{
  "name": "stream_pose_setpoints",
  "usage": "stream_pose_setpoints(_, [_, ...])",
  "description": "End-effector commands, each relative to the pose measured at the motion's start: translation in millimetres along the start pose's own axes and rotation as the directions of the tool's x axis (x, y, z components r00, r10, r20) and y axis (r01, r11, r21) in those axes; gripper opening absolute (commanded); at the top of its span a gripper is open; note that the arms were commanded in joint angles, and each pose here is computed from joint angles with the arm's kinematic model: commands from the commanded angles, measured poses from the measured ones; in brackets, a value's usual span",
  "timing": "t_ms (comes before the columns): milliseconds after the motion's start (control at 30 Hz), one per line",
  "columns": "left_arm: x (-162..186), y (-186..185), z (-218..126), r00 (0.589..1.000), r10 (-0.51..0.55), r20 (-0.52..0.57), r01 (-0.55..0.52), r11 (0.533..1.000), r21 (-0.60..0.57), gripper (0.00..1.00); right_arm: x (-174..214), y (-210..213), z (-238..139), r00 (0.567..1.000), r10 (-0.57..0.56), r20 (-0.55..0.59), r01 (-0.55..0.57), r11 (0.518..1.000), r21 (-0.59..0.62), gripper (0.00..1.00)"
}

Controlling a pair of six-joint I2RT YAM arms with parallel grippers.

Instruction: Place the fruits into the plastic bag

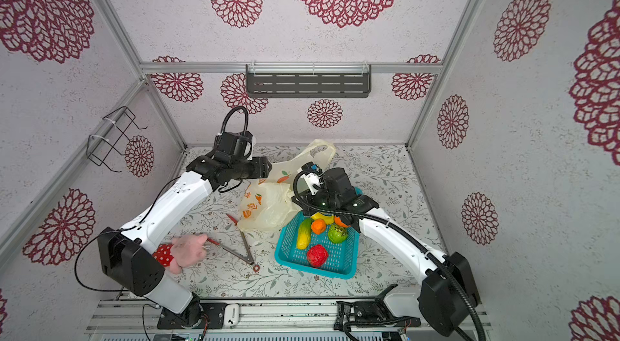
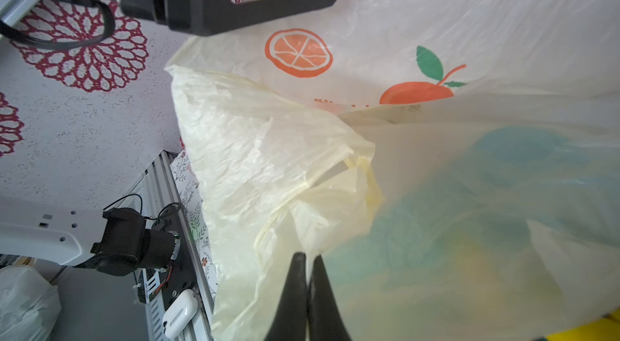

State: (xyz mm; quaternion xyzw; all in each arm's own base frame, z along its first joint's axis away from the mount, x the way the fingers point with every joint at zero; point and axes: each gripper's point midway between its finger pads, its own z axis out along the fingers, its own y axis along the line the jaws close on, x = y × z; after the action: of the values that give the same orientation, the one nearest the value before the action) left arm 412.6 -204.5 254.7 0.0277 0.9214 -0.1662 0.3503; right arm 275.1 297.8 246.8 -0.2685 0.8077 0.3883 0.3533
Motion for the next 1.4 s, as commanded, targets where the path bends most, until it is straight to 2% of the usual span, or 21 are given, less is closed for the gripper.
stream_pose_setpoints(0, [7.9,1.7,1.4,0.997,0.033,-0.066,-0.033,0.999,-0.005,0.64,-10.6,6.0,-12.6,0.998,-0.051,0.048,0.05,0.999,0.018,0.0])
stream_pose_setpoints(100, [18.5,-5.3,8.1,0.993,0.028,-0.113,-0.025,0.999,0.035,0.48,-8.7,2.2,-12.2,0.998,-0.047,0.048,0.045,0.998,0.035,0.0])
stream_pose_setpoints(300, [37.6,-17.4,17.8,0.984,0.045,-0.171,-0.031,0.996,0.078,0.27,-9.8,-0.8,-9.2,0.997,-0.046,0.056,0.043,0.998,0.043,0.0])
stream_pose_setpoints(367, [40.8,-18.8,19.9,0.984,0.044,-0.175,-0.031,0.997,0.076,0.19,-11.5,-1.5,-10.5,0.997,-0.049,0.064,0.045,0.998,0.052,0.0])
stream_pose_setpoints(433, [38.5,-19.9,21.7,0.987,0.041,-0.153,-0.029,0.996,0.083,0.04,-11.5,-2.6,-13.3,0.997,-0.049,0.068,0.044,0.997,0.064,0.0])
stream_pose_setpoints(467, [36.7,-20.7,22.6,0.99,0.038,-0.137,-0.026,0.996,0.087,0.0,-10.7,-3.6,-15.5,0.996,-0.049,0.069,0.044,0.996,0.074,0.0])
stream_pose_setpoints(567, [28.4,-24.4,20.9,0.997,0.014,-0.079,-0.005,0.994,0.107,0.0,-10.6,-8.0,-25.0,0.994,-0.044,0.098,0.032,0.993,0.117,0.03])
stream_pose_setpoints(600, [24.4,-24.4,19.4,0.999,-0.001,-0.05,0.007,0.994,0.111,0.0,-11.4,-11.3,-30.6,0.992,-0.041,0.12,0.023,0.989,0.145,0.27])
stream_pose_setpoints(633, [21.1,-25.9,17.4,1.0,-0.01,-0.023,0.013,0.993,0.118,0.0,-13.0,-15.7,-36.6,0.989,-0.041,0.145,0.015,0.984,0.18,0.42])
stream_pose_setpoints(667, [18.0,-27.0,14.6,1.0,-0.022,0.006,0.021,0.991,0.131,0.0,-16.5,-20.9,-45.4,0.982,-0.049,0.181,0.007,0.975,0.224,0.52])
stream_pose_setpoints(700, [14.6,-27.4,11.6,0.999,-0.031,0.038,0.025,0.99,0.138,0.0,-20.2,-30.9,-56.1,0.972,-0.051,0.227,-0.018,0.957,0.29,0.57])
stream_pose_setpoints(733, [11.9,-28.1,8.2,0.997,-0.038,0.067,0.029,0.99,0.141,0.0,-24.8,-40.6,-68.5,0.958,-0.053,0.281,-0.052,0.934,0.354,0.61])
stream_pose_setpoints(800, [9.4,-30.8,0.3,0.992,-0.037,0.12,0.018,0.987,0.157,0.0,-34.2,-64.8,-104.6,0.903,-0.07,0.423,-0.164,0.856,0.491,0.69])
stream_pose_setpoints(900, [10.8,-38.2,-10.6,0.984,-0.016,0.175,-0.017,0.982,0.189,0.0,-35.3,-91.3,-154.5,0.798,-0.092,0.596,-0.346,0.74,0.577,0.75])
stream_pose_setpoints(933, [11.1,-41.1,-14.8,0.981,-0.008,0.192,-0.031,0.98,0.198,0.0,-33.2,-96.9,-164.3,0.777,-0.094,0.622,-0.382,0.715,0.586,0.75])
stream_pose_setpoints(1000, [13.9,-50.3,-23.5,0.974,0.019,0.226,-0.073,0.969,0.234,0.0,-26.1,-105.8,-172.2,0.767,-0.079,0.637,-0.422,0.685,0.593,0.76])
stream_pose_setpoints(1033, [14.9,-55.5,-29.5,0.968,0.034,0.249,-0.1,0.962,0.256,0.0,-21.9,-109.9,-170.5,0.779,-0.065,0.624,-0.424,0.679,0.6,0.76])
stream_pose_setpoints(1100, [20.3,-62.7,-37.0,0.959,0.06,0.278,-0.144,0.946,0.291,0.0,-12.0,-115.8,-160.9,0.813,-0.017,0.582,-0.42,0.675,0.606,0.76])
stream_pose_setpoints(1233, [22.4,-61.7,-43.7,0.951,0.055,0.304,-0.149,0.944,0.294,0.0,-10.4,-91.8,-117.7,0.885,0.039,0.464,-0.29,0.826,0.484,0.75])
stream_pose_setpoints(1267, [23.1,-60.4,-43.0,0.952,0.051,0.302,-0.143,0.946,0.291,0.0,-9.2,-89.1,-110.0,0.897,0.056,0.439,-0.279,0.84,0.464,0.75])
stream_pose_setpoints(1367, [22.2,-54.9,-38.9,0.954,0.031,0.3,-0.115,0.957,0.266,0.0,-0.8,-97.6,-96.5,0.907,0.121,0.403,-0.316,0.828,0.464,0.76])
